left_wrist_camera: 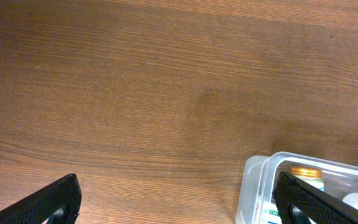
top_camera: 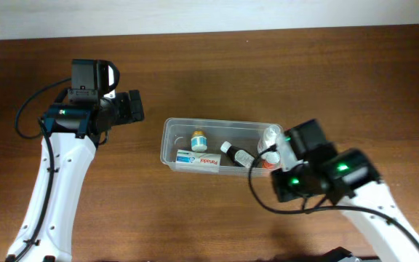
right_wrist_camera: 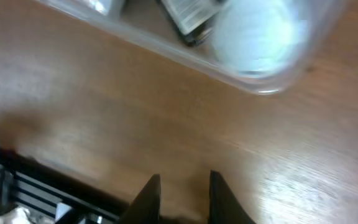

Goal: Pack container

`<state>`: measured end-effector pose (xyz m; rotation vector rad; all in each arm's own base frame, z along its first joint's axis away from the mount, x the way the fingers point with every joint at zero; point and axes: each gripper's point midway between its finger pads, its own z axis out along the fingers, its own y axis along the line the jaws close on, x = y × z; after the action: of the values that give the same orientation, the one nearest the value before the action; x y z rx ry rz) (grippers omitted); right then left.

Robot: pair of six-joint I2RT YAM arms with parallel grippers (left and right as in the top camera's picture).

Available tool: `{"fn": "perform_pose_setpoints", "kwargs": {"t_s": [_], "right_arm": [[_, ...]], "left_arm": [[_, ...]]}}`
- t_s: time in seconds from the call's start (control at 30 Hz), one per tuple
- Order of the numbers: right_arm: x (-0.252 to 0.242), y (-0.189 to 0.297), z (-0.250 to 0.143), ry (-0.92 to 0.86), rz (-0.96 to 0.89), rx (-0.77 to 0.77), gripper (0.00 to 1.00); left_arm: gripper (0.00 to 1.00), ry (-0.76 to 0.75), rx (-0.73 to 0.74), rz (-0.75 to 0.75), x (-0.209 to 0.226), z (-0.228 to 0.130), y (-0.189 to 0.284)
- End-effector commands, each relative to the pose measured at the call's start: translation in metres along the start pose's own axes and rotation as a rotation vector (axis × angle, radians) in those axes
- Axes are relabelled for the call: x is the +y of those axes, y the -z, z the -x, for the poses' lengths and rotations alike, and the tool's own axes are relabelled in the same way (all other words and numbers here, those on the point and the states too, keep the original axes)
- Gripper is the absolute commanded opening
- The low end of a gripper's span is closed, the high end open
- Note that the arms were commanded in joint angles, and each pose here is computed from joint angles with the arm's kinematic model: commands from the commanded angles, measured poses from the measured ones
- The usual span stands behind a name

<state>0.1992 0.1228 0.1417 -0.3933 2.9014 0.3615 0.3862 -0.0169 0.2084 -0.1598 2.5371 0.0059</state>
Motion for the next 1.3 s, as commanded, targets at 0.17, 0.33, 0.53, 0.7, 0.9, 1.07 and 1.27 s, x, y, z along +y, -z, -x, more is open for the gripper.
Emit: {"fn": "perform_pose_setpoints", "kwargs": {"t_s": [0.17, 0.33, 0.53, 0.7, 0.9, 1.07, 1.27], "right_arm": [[-0.013, -0.053, 0.009, 0.003, -0.109, 0.039, 0.19], [-0.020, -0.077, 0.019, 0.002, -0.141, 0.061, 0.18], [-0.025, -0.087, 0.028, 0.004, -0.169, 0.047, 0.18], [-0.028, -0.086, 0.029, 0.005, -0.190, 0.041, 0.18], [-0.006, -0.057, 0.028, 0.039, -0.130, -0.023, 0.19], [-0.001, 0.040, 0.064, -0.001, -0.092, -0.346, 0.44], [-0.096, 0.098, 0.073, -0.249, -0.246, -0.473, 0.71]], "left_arm": [[0.99, 0.015, -0.009, -0.013, -0.001, 0.000, 0.007], [0.99, 0.015, -0.008, -0.012, -0.001, 0.000, 0.007], [0.99, 0.014, -0.007, -0.012, -0.001, 0.000, 0.007], [0.99, 0.015, -0.007, -0.012, -0.001, 0.000, 0.007], [0.99, 0.013, 0.007, -0.009, 0.000, -0.004, 0.007], [0.99, 0.001, 0.008, -0.009, 0.000, -0.004, 0.007], [0.99, -0.160, 0.014, -0.026, -0.008, -0.007, 0.006]]}}
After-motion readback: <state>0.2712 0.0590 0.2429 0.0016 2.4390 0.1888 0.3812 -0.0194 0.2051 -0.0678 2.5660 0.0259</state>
